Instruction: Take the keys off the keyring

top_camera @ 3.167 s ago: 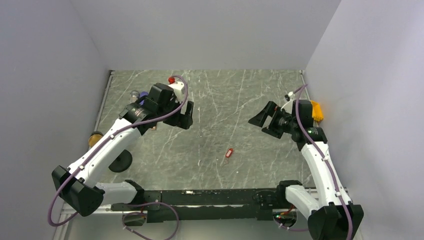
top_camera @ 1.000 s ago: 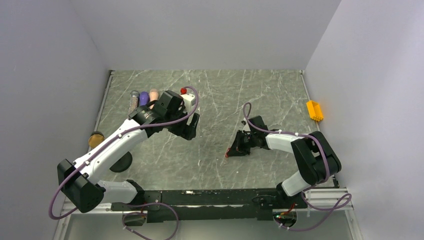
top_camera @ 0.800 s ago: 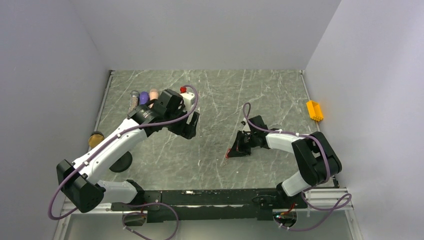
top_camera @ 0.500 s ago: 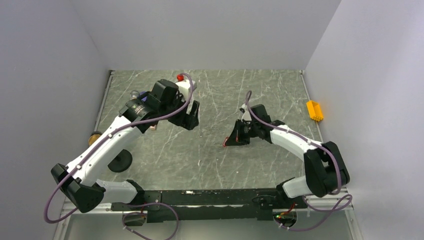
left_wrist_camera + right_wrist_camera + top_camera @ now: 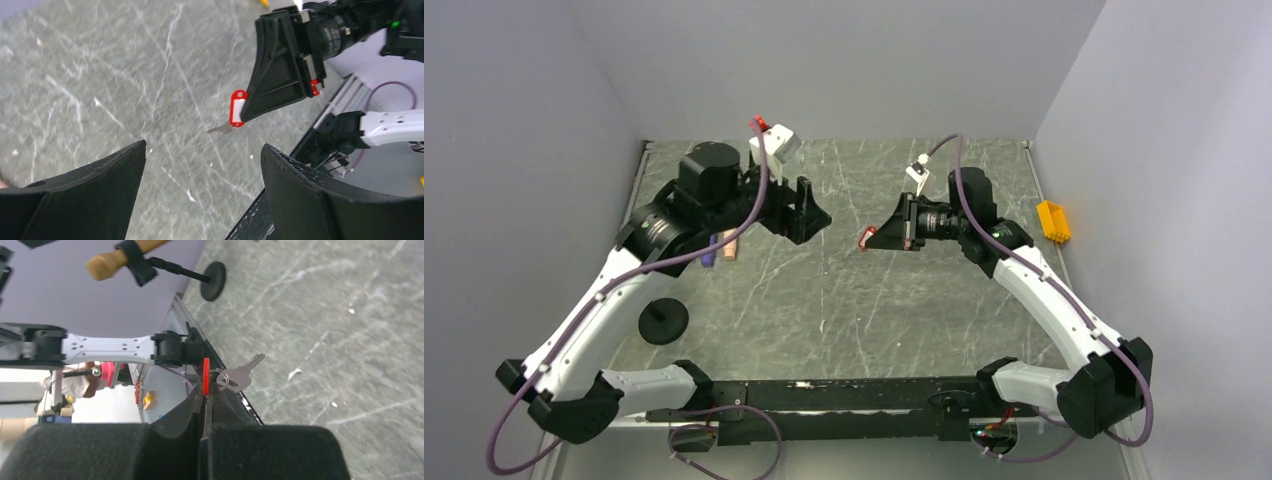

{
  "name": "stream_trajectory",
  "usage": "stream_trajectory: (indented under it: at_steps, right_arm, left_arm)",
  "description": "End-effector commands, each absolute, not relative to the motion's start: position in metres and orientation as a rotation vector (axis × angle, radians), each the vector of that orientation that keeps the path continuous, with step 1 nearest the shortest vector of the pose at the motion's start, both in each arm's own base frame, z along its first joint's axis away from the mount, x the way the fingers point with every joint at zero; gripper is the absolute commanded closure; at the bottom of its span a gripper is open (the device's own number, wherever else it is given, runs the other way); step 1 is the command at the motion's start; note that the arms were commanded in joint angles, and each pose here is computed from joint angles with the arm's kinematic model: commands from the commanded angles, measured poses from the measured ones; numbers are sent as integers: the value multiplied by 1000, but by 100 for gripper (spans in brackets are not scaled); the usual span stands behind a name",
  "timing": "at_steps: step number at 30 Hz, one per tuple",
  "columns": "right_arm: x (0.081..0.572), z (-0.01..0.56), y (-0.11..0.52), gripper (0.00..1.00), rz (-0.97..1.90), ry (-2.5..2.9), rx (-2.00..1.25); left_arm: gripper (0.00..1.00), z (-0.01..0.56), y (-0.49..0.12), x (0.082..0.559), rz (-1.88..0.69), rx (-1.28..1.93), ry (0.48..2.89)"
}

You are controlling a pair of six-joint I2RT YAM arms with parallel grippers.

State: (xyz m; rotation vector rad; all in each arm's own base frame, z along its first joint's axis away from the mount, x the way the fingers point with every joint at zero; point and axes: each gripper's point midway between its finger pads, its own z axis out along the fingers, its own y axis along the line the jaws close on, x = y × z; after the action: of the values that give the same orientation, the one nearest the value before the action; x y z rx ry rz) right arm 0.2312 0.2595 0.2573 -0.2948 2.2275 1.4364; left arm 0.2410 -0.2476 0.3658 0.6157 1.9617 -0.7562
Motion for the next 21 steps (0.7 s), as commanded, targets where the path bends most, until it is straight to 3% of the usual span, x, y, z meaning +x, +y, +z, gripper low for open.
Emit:
stream_trajectory:
  at_steps: [1,15,21]
  right_arm:
    - [217,320,263,100,1511,2058,-410]
    - [204,390,257,100,1516,1900,-444]
    - [202,408,254,100,1494,1869,-445]
  left_arm:
    - [12,430,-259,218,-909,697,1645]
    - [20,468,-269,176,-1057,887,1306]
    - [21,463,-275,172,-1098,906,1302]
